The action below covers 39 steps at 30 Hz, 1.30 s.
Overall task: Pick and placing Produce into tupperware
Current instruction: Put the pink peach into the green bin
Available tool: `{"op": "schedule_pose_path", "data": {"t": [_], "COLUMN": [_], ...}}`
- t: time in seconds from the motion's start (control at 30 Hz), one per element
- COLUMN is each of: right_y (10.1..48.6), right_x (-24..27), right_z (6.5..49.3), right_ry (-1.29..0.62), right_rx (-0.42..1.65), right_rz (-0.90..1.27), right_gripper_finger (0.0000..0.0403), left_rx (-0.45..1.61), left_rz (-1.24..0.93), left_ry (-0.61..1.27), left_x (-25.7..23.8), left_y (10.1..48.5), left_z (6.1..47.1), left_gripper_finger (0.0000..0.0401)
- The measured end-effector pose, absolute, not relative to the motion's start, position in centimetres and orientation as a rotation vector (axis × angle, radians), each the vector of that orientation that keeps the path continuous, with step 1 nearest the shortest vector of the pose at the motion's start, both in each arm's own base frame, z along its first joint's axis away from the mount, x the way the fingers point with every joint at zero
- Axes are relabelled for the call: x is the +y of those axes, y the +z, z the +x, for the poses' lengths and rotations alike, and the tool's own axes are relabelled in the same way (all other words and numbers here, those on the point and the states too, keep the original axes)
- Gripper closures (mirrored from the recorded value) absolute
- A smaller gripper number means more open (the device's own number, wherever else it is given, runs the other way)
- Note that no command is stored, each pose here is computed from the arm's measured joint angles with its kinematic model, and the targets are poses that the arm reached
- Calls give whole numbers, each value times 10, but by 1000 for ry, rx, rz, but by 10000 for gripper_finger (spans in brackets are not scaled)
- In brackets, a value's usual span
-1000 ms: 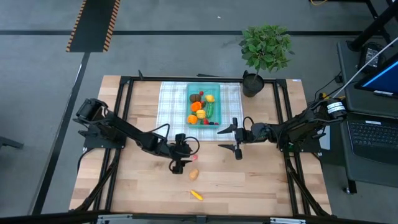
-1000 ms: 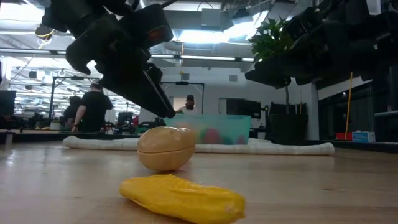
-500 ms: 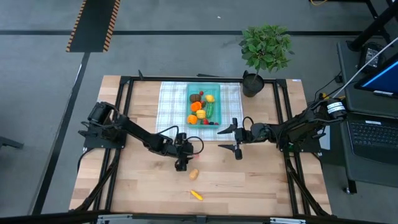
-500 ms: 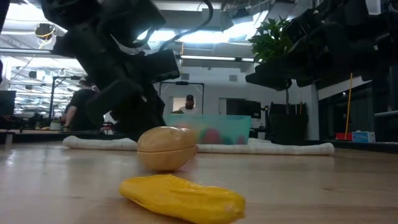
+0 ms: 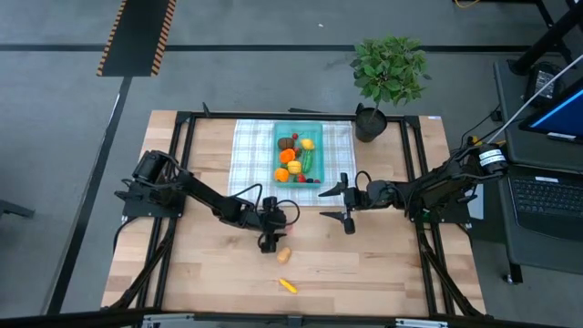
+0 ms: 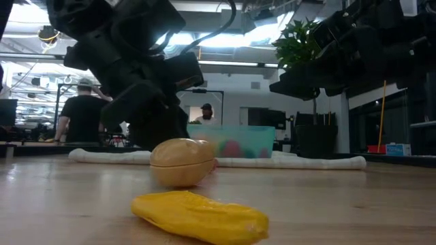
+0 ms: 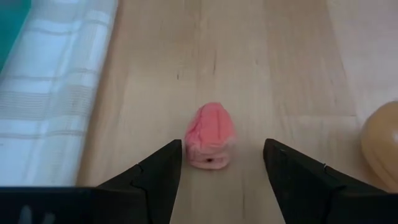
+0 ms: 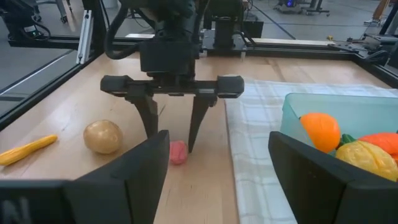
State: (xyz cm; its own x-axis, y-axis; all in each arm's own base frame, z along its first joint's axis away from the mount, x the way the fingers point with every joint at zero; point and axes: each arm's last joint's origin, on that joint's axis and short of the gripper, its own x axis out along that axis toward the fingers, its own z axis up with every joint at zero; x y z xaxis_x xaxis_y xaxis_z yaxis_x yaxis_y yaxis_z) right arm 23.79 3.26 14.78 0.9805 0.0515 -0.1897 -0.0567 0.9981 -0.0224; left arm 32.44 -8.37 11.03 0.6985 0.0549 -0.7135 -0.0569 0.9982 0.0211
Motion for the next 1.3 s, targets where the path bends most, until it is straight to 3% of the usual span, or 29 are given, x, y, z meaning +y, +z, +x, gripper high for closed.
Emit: {"op": "schedule_pose_path", "data": {"t": [0.5, 1.0, 1.13, 1.3], "right_y": [147, 146, 146, 146], "right_x": [33, 33, 33, 33], "right_z": [238, 237, 237, 237], "right_ry": [54, 52, 52, 52], "right_rx": [197, 211, 211, 212], "right_rz": [-27, -3, -3, -2], "right_gripper_finger": [128, 128, 128, 128], "left_rx": [756, 766, 771, 776], "left_rz": [4, 12, 19, 64], "left_ry": [60, 68, 78, 65], "left_x": [-82, -81, -80, -76], "left_y": [101, 100, 102, 115], "left_z": [331, 331, 330, 326], "left_gripper_finger": [188, 329, 344, 333]}}
